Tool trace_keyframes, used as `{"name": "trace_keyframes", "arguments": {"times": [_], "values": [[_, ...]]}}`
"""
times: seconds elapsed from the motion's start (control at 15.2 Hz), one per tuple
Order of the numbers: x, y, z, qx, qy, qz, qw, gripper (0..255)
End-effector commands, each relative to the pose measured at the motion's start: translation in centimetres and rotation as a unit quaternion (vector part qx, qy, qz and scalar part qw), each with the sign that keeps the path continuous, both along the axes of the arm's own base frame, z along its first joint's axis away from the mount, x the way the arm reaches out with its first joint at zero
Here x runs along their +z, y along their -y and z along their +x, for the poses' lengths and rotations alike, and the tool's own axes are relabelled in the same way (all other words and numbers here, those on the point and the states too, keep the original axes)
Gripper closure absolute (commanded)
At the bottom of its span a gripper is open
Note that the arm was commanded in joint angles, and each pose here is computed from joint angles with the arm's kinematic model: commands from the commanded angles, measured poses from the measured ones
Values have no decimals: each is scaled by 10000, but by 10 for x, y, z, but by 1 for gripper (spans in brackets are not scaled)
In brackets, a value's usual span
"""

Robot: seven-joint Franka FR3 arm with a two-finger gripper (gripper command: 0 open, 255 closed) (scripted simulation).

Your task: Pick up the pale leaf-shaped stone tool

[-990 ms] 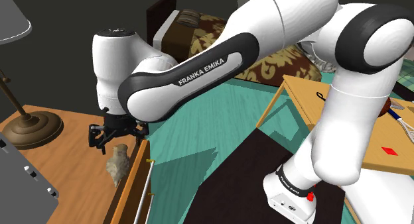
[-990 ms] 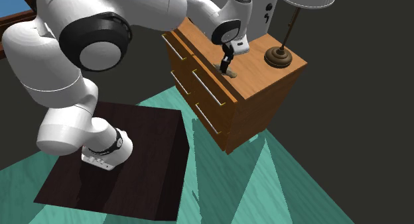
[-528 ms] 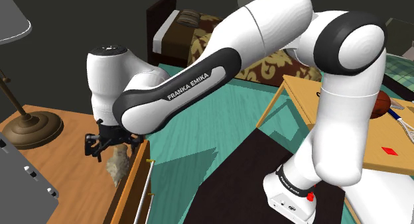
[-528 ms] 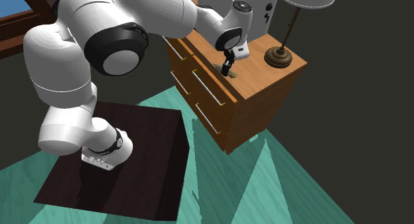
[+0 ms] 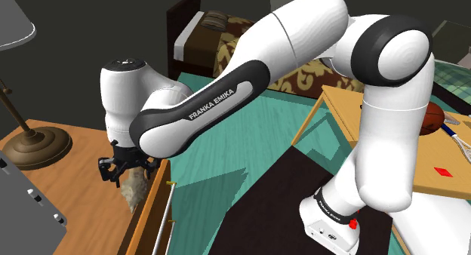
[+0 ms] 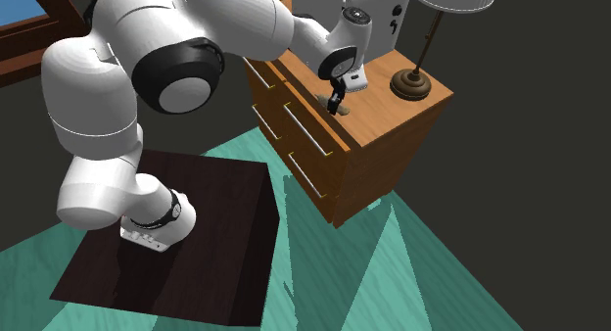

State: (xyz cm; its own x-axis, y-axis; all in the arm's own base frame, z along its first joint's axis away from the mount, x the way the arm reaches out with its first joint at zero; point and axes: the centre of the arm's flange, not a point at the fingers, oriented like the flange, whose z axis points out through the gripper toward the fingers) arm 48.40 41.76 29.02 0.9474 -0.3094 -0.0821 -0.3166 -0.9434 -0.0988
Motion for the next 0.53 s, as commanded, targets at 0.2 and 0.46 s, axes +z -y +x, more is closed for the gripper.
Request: {"name": "trace_keyframes", "arguments": {"times": [0.2, 0.46], "values": [[-1, 0, 0, 0, -5, -1, 10000, 255], [16, 0, 0, -1, -4, -1, 10000, 255]]}}
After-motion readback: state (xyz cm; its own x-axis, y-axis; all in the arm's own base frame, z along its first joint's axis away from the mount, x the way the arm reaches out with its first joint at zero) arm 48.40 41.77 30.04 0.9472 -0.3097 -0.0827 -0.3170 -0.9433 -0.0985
